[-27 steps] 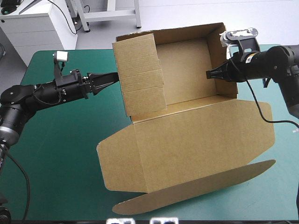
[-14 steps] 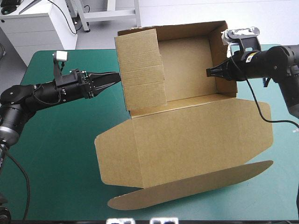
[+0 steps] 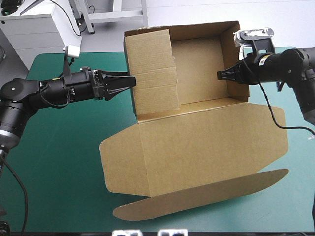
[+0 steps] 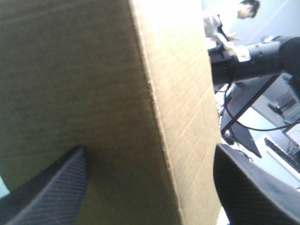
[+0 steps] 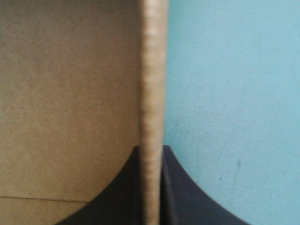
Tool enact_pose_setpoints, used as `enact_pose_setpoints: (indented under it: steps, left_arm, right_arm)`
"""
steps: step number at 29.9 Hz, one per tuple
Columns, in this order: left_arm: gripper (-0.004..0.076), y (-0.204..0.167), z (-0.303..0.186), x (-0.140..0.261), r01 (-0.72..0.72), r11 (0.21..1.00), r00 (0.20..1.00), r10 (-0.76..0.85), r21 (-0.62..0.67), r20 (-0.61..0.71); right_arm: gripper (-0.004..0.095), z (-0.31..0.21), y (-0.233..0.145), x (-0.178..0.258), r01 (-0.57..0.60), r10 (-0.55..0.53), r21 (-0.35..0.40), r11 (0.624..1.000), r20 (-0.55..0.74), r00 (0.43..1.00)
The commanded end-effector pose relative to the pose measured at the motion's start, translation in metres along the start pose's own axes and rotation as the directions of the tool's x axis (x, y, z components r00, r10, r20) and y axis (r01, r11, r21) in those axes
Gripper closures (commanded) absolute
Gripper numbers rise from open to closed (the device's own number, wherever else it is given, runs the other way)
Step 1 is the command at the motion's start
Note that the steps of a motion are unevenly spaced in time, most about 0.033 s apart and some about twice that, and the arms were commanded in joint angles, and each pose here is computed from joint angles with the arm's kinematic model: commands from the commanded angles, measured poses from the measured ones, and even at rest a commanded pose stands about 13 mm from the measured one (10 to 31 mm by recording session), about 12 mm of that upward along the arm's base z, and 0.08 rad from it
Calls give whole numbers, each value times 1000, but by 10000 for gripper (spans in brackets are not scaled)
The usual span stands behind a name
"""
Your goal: Fold the box
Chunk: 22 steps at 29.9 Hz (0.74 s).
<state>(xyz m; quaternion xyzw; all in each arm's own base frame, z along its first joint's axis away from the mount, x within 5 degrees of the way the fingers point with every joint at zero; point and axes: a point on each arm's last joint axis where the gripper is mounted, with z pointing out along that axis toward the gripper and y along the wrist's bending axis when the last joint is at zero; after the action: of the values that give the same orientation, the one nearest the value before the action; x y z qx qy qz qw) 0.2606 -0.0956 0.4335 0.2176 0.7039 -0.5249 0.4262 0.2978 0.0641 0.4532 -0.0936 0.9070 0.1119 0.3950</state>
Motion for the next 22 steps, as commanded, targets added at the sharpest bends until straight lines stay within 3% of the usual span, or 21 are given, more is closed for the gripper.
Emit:
enact_pose_setpoints:
  steps: [1, 13, 22]
  left_arm:
    - [186, -22, -2, -16, -6, 999, 999, 8, -31, 49]
    - [211, -42, 9, -35, -114, 905, 993, 97, -409, -64]
    - [214, -32, 23, -32, -97, 789, 989, 10, -607, -144]
  right_arm:
    - [924, -25, 7, -12, -34, 41, -45, 998, 143, 989]
    - [916, -22, 35, -17, -36, 41, -24, 999, 217, 975]
    - [916, -9, 52, -17, -59, 72, -68, 996, 212, 975]
